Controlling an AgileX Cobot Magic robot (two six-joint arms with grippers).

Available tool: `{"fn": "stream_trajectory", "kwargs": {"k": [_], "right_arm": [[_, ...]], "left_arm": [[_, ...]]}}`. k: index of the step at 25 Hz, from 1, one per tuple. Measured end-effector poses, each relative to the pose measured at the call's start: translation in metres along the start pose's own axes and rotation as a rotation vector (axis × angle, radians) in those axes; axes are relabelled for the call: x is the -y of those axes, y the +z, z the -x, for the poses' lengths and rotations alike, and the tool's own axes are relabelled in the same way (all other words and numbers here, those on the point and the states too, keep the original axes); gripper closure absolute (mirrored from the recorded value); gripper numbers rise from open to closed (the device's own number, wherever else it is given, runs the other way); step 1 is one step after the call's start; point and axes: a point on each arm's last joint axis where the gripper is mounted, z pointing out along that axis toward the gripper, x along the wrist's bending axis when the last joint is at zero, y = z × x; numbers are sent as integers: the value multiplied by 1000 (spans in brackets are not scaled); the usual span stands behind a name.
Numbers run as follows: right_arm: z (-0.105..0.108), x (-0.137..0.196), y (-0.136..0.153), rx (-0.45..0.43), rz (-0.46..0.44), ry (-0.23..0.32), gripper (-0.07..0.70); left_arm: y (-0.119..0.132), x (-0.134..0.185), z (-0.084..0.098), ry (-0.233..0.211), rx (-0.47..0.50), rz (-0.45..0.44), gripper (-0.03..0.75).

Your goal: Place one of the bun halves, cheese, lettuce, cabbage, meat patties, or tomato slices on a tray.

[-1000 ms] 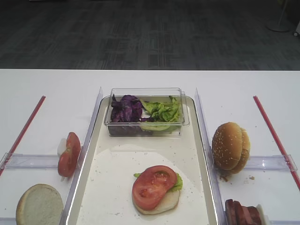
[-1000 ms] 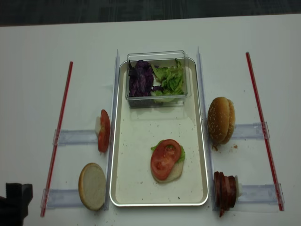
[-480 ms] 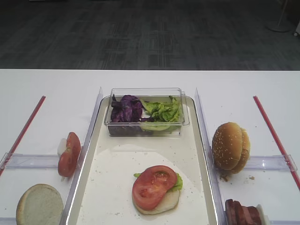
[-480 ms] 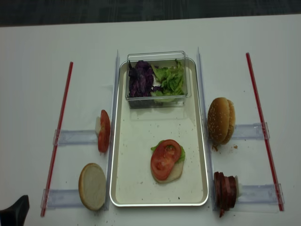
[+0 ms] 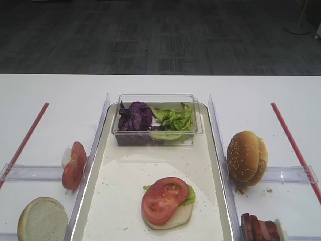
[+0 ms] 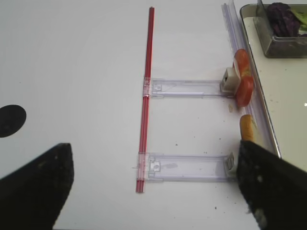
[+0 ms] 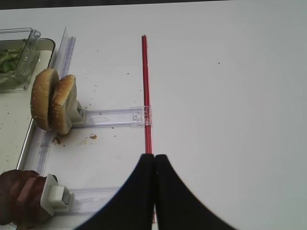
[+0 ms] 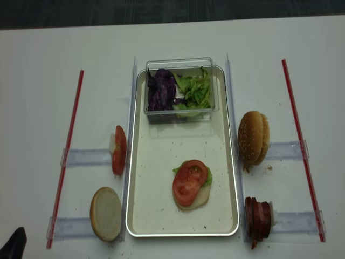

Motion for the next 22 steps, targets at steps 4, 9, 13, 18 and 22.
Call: {"fn": "stream_trajectory", "kwargs": {"k": [4,9,13,18,22], "right_arm": [[0,0,0,0,0,0,595],[0,0,0,0,0,0,595],[0,0,0,0,0,0,595],[0,0,0,0,0,0,595],[0,0,0,0,0,0,595]], "left_arm": [[0,0,0,8,0,1,83],[0,0,0,10,0,1,83],[0,0,1,6,8,0,83],[0,1,4,-5,42,-4,83],[0,1,4,-6,45,-4,83]]}}
